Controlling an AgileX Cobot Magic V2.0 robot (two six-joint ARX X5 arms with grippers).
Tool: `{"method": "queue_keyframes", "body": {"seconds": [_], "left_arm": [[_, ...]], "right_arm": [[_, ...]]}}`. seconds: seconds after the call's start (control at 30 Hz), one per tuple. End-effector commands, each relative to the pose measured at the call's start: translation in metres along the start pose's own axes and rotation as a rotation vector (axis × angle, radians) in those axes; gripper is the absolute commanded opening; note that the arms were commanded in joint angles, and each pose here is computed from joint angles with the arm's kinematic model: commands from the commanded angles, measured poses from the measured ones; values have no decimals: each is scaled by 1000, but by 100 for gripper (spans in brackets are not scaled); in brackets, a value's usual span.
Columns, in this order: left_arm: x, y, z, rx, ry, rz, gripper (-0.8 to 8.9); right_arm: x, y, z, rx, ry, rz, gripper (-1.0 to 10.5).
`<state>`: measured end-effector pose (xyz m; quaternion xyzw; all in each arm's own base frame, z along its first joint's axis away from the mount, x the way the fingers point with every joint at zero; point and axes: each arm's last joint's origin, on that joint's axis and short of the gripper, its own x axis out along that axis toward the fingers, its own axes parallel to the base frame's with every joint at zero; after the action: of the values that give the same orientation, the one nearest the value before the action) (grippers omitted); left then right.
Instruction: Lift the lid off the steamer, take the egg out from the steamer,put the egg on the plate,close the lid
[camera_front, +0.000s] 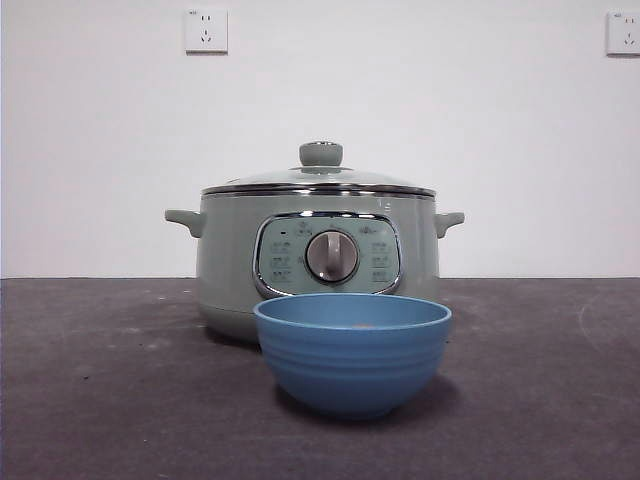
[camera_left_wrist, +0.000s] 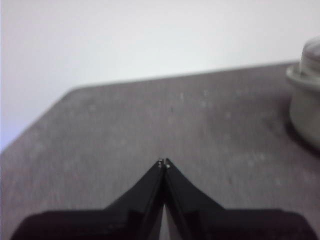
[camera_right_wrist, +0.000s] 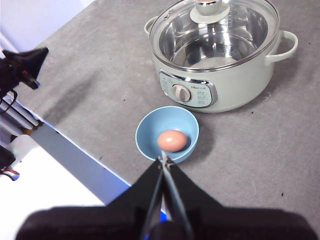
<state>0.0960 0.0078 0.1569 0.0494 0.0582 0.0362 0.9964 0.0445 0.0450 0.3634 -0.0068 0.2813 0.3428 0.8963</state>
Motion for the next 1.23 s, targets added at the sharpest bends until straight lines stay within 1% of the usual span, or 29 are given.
{"method": "queue_keyframes", "body": {"seconds": [0.03,0.2,0.9,0.93,0.97,1.1,1.13,1.23], "left_arm": [[1,-1,-11,-13,81,-7,-3],[1,-1,-10,-43,73,-5,-3],[1,-1,-10,-42,68,-1,-3],[1,-1,-10,-42,68,-1,-3],[1,-1,-10,-42,68,-1,-3],[1,-1,-10,-42,68,-1,-3],[1,-1,-10,-42,68,-1,-3],[1,-1,-10,-42,68,-1,-3]], "right_arm": [[-1,0,1,-5,-8,0,1],[-1,0,1,-5,-8,0,2],[-1,0,1,-5,-8,0,1],[-1,0,1,-25,-13,-3,1],[0,0,2,-53,-27,-27,1],[-4,-8,5,-47,-100,-187,1],[-4,-11,6,-41,-116,-221,1],[-2,-21,1,19,-170,-339,1]]}}
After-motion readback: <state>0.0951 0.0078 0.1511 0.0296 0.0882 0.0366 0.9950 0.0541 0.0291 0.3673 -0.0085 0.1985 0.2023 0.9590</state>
